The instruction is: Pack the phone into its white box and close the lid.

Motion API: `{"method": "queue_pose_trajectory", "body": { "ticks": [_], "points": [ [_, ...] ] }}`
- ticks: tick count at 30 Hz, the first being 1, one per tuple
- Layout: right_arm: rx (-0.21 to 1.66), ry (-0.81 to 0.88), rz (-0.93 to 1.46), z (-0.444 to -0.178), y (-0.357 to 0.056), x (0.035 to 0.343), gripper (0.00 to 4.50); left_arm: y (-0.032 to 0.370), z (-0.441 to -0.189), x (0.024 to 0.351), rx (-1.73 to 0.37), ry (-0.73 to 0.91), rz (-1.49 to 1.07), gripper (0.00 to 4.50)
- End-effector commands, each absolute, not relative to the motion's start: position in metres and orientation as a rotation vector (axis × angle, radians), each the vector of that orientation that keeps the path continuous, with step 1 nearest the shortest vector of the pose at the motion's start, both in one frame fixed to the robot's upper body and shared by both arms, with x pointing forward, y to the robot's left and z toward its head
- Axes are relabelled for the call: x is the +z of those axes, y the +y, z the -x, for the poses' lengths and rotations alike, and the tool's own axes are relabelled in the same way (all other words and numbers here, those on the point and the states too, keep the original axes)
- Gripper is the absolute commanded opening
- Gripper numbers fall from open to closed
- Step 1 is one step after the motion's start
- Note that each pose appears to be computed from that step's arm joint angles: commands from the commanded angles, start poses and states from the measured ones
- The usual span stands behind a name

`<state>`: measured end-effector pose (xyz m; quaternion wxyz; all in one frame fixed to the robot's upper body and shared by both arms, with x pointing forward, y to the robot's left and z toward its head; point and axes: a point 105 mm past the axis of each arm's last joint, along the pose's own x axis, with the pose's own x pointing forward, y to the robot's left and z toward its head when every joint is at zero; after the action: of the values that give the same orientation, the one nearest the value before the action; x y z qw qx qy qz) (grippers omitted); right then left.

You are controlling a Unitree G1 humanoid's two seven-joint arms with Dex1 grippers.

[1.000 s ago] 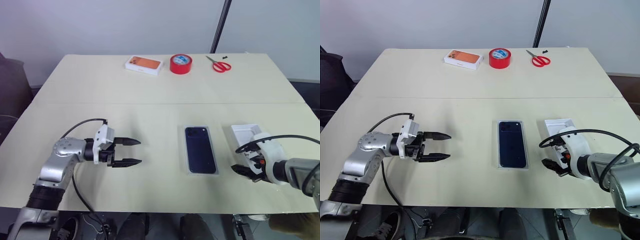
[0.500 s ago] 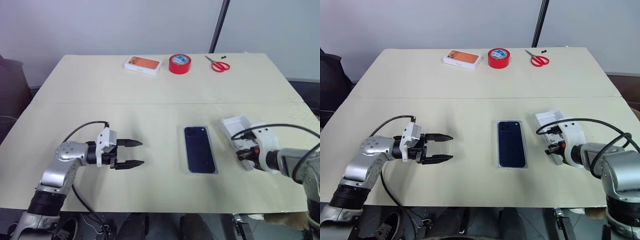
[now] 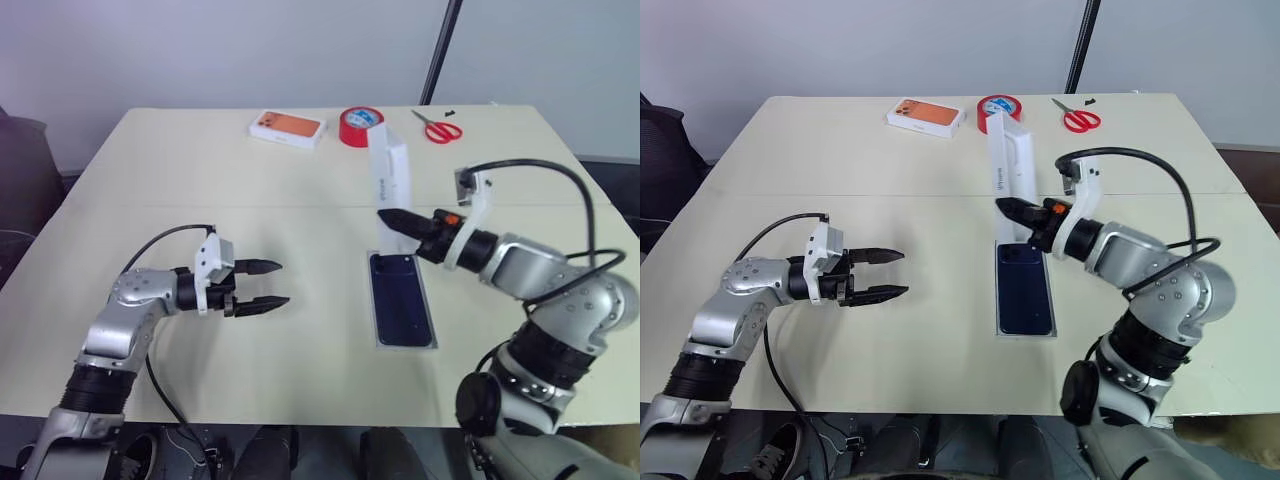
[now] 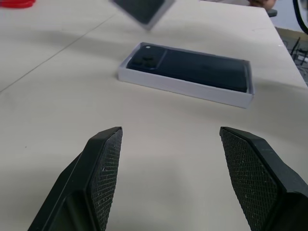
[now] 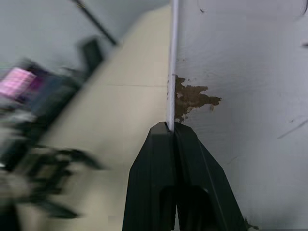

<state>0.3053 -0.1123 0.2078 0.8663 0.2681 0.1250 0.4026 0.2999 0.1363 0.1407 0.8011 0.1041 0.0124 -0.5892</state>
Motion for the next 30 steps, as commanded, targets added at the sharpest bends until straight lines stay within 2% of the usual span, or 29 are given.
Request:
{"method": "queue_pose_trajectory", "body": {
  "ticks": [1, 6, 8, 10, 13, 23, 26, 30],
  "points": [
    [1.077, 0.238, -0.675, -0.271, -0.091, 0.212, 0.03, 0.135, -0.311, 0.162, -1.211, -0.063, -0.216, 3.38],
    [1.105, 0.408, -0.846, -0.239, -0.092, 0.193, 0.03, 0.123, -0.316, 0.167, -1.195, -0.104, -0.197, 3.38],
    [1.139, 0.517, -0.827, -0.218, -0.087, 0.178, 0.03, 0.118, -0.313, 0.162, -1.2, -0.101, -0.19, 3.38],
    [1.128, 0.576, -0.817, -0.21, -0.085, 0.168, 0.03, 0.115, -0.311, 0.159, -1.204, -0.098, -0.181, 3.38],
    [1.063, 0.581, -0.852, -0.218, -0.087, 0.164, 0.03, 0.108, -0.308, 0.153, -1.205, -0.094, -0.164, 3.38],
    [1.084, 0.503, -0.901, -0.231, -0.068, 0.182, 0.03, 0.102, -0.301, 0.15, -1.208, -0.096, -0.127, 3.38],
    [1.028, 0.551, -0.912, -0.236, -0.068, 0.171, 0.03, 0.102, -0.299, 0.146, -1.218, -0.085, -0.138, 3.38],
    [1.009, 0.681, -0.913, -0.225, -0.068, 0.144, 0.03, 0.094, -0.301, 0.142, -1.207, -0.076, -0.118, 3.38]
  ]
}}
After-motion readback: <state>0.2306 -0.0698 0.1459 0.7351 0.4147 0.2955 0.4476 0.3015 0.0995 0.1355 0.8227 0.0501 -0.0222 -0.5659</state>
